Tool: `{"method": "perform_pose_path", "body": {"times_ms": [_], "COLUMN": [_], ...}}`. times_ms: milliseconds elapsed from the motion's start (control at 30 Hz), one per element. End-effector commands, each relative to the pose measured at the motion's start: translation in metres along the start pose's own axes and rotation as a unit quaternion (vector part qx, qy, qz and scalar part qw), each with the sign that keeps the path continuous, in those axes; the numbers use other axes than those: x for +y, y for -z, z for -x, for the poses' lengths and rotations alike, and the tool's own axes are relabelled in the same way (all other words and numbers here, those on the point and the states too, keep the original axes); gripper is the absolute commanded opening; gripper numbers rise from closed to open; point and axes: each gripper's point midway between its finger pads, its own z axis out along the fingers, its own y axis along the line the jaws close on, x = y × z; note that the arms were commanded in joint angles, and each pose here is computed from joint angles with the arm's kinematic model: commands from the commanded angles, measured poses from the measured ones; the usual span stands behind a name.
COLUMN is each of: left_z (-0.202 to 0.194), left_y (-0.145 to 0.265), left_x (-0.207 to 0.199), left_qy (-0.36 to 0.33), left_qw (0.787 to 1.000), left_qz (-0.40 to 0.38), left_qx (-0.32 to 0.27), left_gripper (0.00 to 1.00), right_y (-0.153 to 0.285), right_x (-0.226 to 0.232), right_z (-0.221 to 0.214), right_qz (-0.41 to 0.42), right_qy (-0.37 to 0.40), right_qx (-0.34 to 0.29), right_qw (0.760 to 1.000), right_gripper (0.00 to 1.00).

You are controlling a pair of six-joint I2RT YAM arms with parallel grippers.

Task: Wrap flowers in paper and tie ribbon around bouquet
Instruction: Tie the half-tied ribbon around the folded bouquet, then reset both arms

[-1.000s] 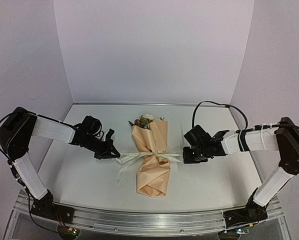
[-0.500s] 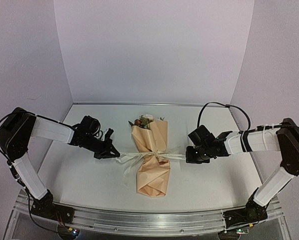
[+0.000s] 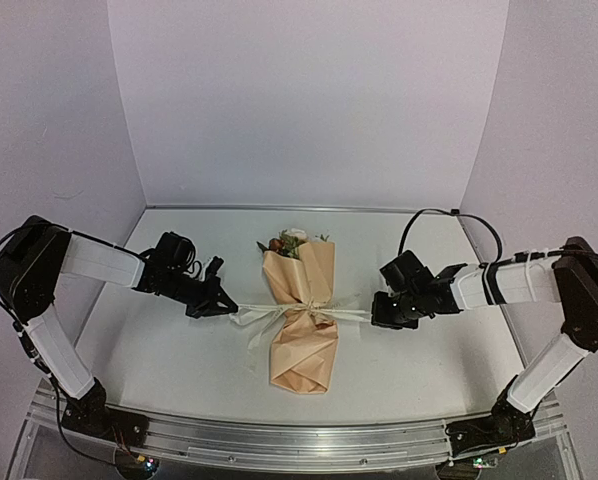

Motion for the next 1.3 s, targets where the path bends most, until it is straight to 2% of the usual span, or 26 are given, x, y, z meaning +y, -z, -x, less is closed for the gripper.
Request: {"method": "perform_pose_path", "body": {"times_ms": [0,100,133,267,300,400,467,600,667,700,733,833,1000,1100,1267], "left_z": [0.019,0.022,0.023,0.025,0.027,0.032,0.038,0.058,0.073,0.079,0.086,0.107,0.133,0.142,0.145], "left_y": [0.022,0.019,0.017,0.016,0.017,0.022,0.03,0.053,0.068,0.075,0.083,0.11,0.148,0.162,0.174], "left_x": [0.037,0.021,0.015,0.001,-0.001,-0.008,-0.016,-0.04,-0.057,-0.065,-0.071,-0.089,-0.107,-0.114,-0.121], "left_qy": [0.032,0.002,-0.007,-0.028,-0.03,-0.035,-0.043,-0.068,-0.083,-0.091,-0.098,-0.109,-0.107,-0.105,-0.116], "left_qw": [0.995,0.996,0.996,0.994,0.994,0.993,0.991,0.985,0.979,0.975,0.971,0.953,0.926,0.916,0.906], "left_qz": [0.086,0.086,0.086,0.096,0.099,0.105,0.104,0.095,0.089,0.085,0.085,0.092,0.117,0.122,0.121], "left_qx": [-0.04,-0.035,-0.033,-0.034,-0.037,-0.051,-0.069,-0.125,-0.164,-0.183,-0.202,-0.267,-0.341,-0.368,-0.388], "left_gripper": [0.0,0.0,0.03,0.19,0.28,0.46,0.54,0.68,0.73,0.93,0.98,1.0,1.0,1.0,1.0], "right_y": [-0.001,0.0,0.001,0.007,0.009,0.015,0.021,0.044,0.059,0.065,0.074,0.096,0.133,0.145,0.151], "right_x": [-0.076,-0.051,-0.043,-0.02,-0.015,-0.002,0.005,0.008,0.003,-0.001,-0.002,-0.008,-0.04,-0.053,-0.064], "right_z": [-0.019,-0.016,-0.017,-0.017,-0.018,-0.019,-0.019,-0.006,0.006,0.011,0.016,0.031,0.049,0.05,0.046], "right_qz": [-0.137,-0.086,-0.07,-0.017,-0.005,0.029,0.051,0.069,0.063,0.054,0.052,0.042,-0.018,-0.037,-0.049], "right_qy": [-0.001,0.02,0.027,0.043,0.045,0.051,0.053,0.061,0.067,0.071,0.073,0.082,0.087,0.092,0.097], "right_qx": [0.05,0.065,0.072,0.089,0.093,0.1,0.097,0.055,0.017,0.004,-0.012,-0.055,-0.139,-0.166,-0.172], "right_qw": [0.989,0.994,0.995,0.995,0.995,0.993,0.993,0.994,0.996,0.996,0.996,0.994,0.986,0.981,0.979], "right_gripper": [0.0,0.0,0.01,0.27,0.35,0.51,0.59,0.96,0.98,0.98,0.98,0.98,0.98,0.98,0.98]}}
